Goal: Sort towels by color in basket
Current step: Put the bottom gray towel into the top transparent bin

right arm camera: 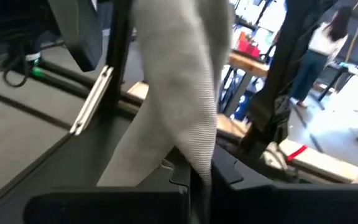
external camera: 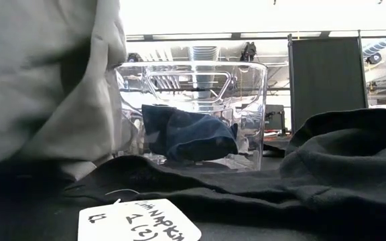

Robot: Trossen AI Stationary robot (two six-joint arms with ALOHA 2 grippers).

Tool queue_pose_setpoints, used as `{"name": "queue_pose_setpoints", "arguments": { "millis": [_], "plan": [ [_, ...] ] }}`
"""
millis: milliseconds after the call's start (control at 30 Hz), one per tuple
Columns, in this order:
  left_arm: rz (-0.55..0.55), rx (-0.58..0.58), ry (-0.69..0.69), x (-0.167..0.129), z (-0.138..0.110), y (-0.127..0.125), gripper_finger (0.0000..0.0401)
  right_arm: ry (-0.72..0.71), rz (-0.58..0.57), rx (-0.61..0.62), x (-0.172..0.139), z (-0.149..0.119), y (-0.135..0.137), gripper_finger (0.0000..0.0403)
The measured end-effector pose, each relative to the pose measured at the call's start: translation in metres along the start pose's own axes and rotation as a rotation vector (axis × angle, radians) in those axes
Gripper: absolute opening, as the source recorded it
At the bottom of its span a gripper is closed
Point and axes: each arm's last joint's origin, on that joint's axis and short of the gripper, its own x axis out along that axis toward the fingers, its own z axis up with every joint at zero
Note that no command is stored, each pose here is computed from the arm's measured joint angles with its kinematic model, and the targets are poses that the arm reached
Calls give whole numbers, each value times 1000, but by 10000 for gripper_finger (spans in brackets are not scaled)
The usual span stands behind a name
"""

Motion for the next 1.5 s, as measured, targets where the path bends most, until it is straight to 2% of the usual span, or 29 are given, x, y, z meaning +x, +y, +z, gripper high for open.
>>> {"name": "queue_pose_setpoints", "arguments": {
  "millis": [133, 233, 400, 567, 633, 733, 833, 933, 1067, 1200, 1300, 1400, 1500],
  "plan": [
    [12, 39, -12, -4, 0, 6, 198, -4, 95, 36, -8, 9, 4, 9],
    [12, 68, -10, -9, 2, 14, 230, -35, 187, 87, -19, 24, 7, 9],
    [1, 90, 5, -11, 0, 15, 240, -12, 224, 119, -38, 38, 15, 9],
    [-55, 115, 47, -3, -15, -4, 229, 32, 115, 102, -59, 56, 28, 9],
    [-125, 117, 47, 2, -17, -16, 222, 40, 77, 93, -67, 62, 34, 9],
    [-320, 182, 22, 9, -18, -38, 213, 34, 42, 92, -76, 71, 42, 9],
    [-564, 234, -104, 18, -12, -54, 207, 9, 11, 123, -86, 83, 47, 9],
    [-699, 303, -211, 35, -13, -53, 203, 0, -5, 139, -93, 89, 53, 9],
    [-745, 341, -234, 62, -18, -31, 199, -8, 23, 134, -101, 94, 67, 9],
    [-760, 279, -256, 73, -18, 15, 196, -24, 63, 157, -110, 100, 80, 9],
    [-750, 226, -304, 66, -23, 50, 194, -28, 66, 160, -114, 102, 86, 9],
    [-732, 168, -350, 53, -29, 83, 194, -18, -11, 160, -116, 103, 86, 9],
    [-643, 112, -351, 44, -39, 109, 194, -10, -92, 154, -116, 103, 84, 9]
  ]
}}
